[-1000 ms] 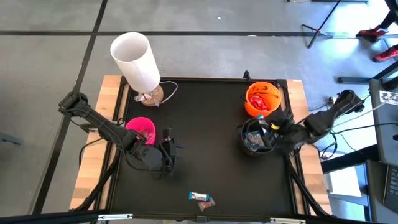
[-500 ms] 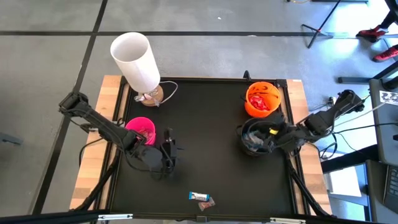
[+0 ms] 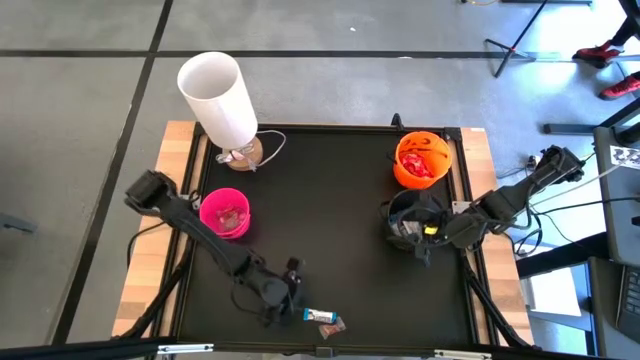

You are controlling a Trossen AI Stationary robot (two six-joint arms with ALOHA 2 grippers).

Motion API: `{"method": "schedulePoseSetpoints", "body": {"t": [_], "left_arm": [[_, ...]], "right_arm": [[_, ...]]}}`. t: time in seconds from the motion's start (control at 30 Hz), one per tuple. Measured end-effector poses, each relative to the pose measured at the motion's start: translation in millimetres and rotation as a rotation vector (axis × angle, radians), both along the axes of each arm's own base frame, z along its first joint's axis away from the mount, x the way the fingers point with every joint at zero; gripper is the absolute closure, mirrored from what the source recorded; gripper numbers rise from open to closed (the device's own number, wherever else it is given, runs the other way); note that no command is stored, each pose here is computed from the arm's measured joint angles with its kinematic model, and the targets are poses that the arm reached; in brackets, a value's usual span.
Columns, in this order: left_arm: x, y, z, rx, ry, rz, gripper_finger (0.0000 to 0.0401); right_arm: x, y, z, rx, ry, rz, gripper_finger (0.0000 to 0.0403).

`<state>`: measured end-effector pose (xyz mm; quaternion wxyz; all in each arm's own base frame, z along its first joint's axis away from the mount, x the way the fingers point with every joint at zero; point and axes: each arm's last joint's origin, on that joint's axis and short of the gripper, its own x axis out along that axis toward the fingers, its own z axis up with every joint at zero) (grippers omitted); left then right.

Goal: Sort candy
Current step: Put the white chocolate into the black bucket

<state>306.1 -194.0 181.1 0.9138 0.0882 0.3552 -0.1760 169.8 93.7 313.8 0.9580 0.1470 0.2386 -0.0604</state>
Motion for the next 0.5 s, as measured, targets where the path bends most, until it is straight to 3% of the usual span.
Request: {"method": "schedulePoseSetpoints", "body": {"t": [0.27,0.5], "left_arm": [[15,-6,-25,0.002,0.054,0.043,0.0182],[23,-8,-47,0.021,0.113,-0.04,0.0134]], "right_arm": [[2,1,0,-0.016,-0.005,0.014,0.0118],[2,1,0,-0.017,-0.005,0.013,0.0118]]}}
